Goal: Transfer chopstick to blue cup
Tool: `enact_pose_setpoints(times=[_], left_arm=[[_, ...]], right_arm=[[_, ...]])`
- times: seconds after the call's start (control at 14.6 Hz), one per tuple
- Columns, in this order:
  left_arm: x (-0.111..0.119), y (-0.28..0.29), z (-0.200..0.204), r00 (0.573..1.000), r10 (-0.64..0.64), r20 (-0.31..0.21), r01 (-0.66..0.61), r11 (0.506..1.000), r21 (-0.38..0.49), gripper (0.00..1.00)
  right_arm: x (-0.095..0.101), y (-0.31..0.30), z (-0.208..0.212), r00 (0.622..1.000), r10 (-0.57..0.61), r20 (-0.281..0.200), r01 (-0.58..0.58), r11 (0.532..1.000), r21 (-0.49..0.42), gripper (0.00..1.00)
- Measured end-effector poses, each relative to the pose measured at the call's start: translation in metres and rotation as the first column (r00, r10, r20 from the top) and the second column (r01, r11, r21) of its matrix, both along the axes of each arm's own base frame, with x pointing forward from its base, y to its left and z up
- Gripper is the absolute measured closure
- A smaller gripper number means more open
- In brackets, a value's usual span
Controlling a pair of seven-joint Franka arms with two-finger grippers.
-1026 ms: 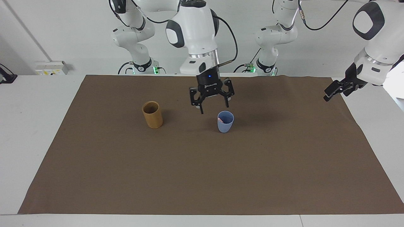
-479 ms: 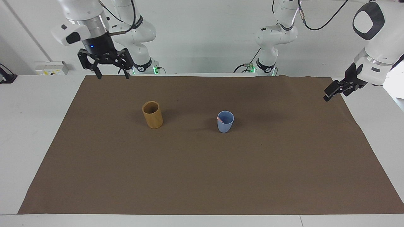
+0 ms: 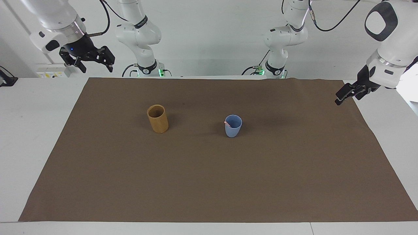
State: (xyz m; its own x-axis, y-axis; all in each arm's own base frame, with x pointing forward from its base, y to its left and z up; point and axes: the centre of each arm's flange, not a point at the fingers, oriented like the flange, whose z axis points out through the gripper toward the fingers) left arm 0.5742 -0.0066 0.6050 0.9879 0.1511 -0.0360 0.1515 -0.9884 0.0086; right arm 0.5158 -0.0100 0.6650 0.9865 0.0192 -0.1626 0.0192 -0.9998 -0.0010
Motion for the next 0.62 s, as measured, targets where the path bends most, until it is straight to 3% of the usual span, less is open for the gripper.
enact_pose_setpoints(times=[0.34, 0.62], left_arm=[[-0.002, -0.024, 0.0, 0.972, -0.237, -0.002, 0.237, 0.972, -0.009, 0.0], [-0.002, -0.023, 0.0, 0.957, -0.291, -0.002, 0.291, 0.957, -0.011, 0.0]], right_arm=[[0.001, -0.002, 0.001, 1.0, -0.002, 0.008, 0.002, 1.0, -0.022, 0.0], [-0.001, -0.016, 0.002, 1.0, -0.028, 0.009, 0.028, 0.999, -0.023, 0.0]])
